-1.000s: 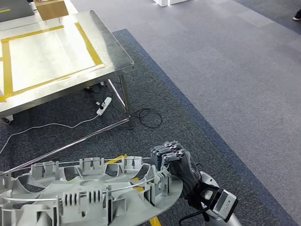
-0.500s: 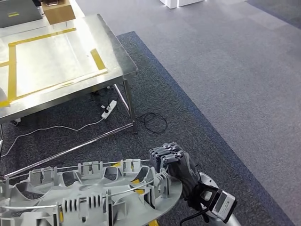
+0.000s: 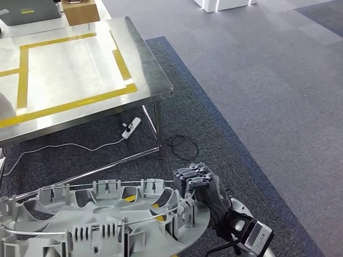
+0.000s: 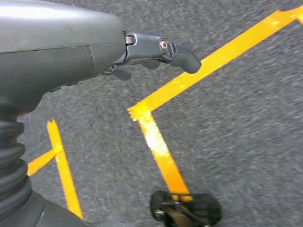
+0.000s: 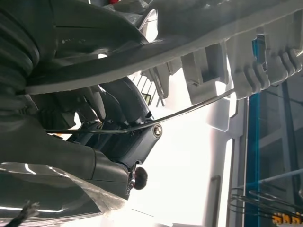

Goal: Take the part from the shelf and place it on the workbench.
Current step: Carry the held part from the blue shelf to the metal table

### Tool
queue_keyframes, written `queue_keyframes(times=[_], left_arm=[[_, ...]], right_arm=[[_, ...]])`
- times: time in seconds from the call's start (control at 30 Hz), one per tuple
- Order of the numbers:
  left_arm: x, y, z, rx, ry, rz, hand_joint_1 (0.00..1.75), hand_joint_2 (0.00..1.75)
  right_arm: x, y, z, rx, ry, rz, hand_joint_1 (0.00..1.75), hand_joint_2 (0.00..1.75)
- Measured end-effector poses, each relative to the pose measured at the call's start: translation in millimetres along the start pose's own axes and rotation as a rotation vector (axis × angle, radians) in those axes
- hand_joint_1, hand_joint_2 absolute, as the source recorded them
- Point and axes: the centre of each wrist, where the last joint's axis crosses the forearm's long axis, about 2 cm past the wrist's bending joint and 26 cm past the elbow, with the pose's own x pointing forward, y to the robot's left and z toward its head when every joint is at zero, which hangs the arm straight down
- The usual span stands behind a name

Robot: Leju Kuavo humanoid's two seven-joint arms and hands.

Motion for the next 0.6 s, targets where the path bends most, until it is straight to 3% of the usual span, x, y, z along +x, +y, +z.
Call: queue_keyframes(times=[0.6], left_arm=[[3.9, 2.2, -2.3, 0.013, -0.017, -0.029, 0.00, 1.75]], right_arm=[[1.6, -1.3, 0.9, 0.004, 0.003, 0.026, 1.75, 1.75]])
